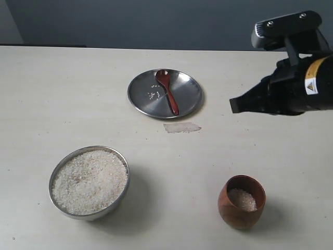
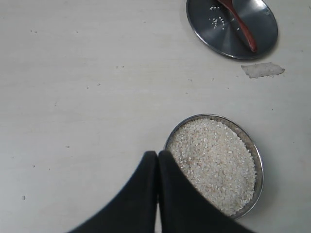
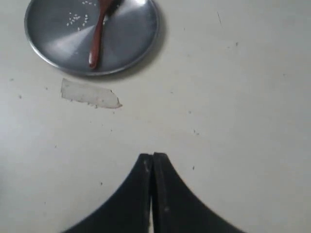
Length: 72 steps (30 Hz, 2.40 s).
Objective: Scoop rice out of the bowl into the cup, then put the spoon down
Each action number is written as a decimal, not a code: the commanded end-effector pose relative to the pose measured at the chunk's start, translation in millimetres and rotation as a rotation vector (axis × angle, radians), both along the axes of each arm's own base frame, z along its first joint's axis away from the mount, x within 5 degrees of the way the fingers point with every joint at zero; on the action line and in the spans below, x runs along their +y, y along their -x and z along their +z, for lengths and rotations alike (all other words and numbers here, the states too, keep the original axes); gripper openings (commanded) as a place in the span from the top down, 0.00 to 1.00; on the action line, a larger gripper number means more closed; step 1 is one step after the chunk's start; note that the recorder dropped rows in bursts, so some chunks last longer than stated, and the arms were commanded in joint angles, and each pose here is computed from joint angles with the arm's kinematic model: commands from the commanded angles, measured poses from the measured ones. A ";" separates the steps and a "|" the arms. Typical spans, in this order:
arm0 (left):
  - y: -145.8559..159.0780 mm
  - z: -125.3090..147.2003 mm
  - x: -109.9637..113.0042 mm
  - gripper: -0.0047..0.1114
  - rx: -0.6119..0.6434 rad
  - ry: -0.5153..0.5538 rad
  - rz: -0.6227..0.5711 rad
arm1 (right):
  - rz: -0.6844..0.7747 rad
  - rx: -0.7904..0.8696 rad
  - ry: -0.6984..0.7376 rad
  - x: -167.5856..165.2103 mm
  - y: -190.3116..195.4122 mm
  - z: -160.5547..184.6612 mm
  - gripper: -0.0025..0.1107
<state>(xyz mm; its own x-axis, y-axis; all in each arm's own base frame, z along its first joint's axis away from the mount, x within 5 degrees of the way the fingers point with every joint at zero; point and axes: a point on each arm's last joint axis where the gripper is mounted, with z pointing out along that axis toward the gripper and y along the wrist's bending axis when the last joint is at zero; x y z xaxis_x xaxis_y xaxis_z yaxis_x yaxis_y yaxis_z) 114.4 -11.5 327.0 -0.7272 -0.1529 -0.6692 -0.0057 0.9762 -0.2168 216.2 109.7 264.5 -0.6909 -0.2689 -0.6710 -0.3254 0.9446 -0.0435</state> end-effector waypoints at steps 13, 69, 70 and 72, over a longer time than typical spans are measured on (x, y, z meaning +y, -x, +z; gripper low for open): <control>-0.3 1.7 0.9 0.96 -0.010 -0.008 0.005 | -0.081 0.039 0.014 -45.5 69.0 11.4 0.98; -0.3 1.7 0.9 0.96 -0.010 -0.008 0.005 | -0.367 -0.593 -0.255 -113.3 176.1 24.3 0.98; -0.3 1.7 0.9 0.96 -0.010 -0.008 0.005 | -0.375 -0.608 -0.271 -112.9 178.0 21.0 0.98; -0.3 1.7 0.9 0.96 -0.010 -0.008 0.005 | -0.353 -0.636 -0.272 -111.5 179.4 16.3 0.98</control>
